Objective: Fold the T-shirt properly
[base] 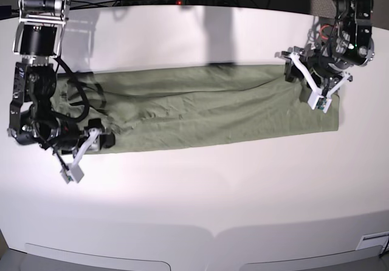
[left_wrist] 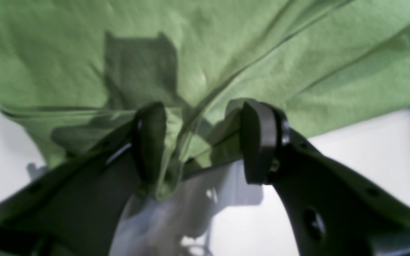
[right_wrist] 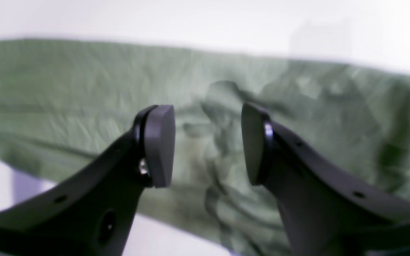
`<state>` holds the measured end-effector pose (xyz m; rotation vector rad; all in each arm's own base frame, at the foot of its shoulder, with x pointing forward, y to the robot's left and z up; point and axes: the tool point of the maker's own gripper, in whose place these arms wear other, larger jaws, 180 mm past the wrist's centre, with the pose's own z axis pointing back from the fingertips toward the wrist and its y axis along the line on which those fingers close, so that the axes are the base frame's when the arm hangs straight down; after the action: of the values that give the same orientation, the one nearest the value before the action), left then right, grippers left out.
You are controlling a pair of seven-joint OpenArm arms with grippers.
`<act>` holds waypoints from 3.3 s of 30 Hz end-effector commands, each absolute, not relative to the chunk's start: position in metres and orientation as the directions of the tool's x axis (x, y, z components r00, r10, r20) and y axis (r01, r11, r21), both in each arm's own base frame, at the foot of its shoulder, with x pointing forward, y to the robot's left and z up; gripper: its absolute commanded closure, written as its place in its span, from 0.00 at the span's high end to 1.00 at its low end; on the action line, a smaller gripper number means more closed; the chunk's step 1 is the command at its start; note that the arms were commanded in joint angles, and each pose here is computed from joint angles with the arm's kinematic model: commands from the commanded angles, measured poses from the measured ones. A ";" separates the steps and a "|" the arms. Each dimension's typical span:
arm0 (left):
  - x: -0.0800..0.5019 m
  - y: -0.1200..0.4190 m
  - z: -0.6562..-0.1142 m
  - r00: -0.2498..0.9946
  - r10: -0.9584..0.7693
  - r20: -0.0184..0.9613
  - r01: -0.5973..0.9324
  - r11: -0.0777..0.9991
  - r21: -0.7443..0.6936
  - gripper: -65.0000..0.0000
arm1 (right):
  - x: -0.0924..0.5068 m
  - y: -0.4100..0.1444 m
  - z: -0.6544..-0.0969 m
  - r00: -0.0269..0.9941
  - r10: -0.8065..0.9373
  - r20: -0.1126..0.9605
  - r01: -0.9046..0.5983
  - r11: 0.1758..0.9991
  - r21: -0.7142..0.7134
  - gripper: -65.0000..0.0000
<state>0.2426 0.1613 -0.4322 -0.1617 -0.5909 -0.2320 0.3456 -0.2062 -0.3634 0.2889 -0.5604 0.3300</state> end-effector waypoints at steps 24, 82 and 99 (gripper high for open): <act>0.273 0.192 -0.493 0.896 -0.115 0.428 0.161 0.984 -0.074 0.51 | 0.373 -0.223 -0.417 0.853 0.050 0.519 -0.191 0.956 0.222 0.47; 0.384 0.271 -0.324 0.670 -0.296 0.681 0.243 0.954 0.176 0.69 | 0.385 -0.169 -0.333 0.675 0.095 0.731 -0.426 0.860 0.282 0.45; 0.392 0.317 -0.378 0.820 -0.106 0.562 0.221 0.965 -0.141 0.69 | 0.296 -0.204 -0.267 0.518 0.180 0.836 -0.396 0.917 0.048 0.40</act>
<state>0.3755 0.3060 -0.4018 -0.2226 -0.5166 -0.1758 0.2906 -0.2056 -0.2816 0.2430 -0.9167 0.3287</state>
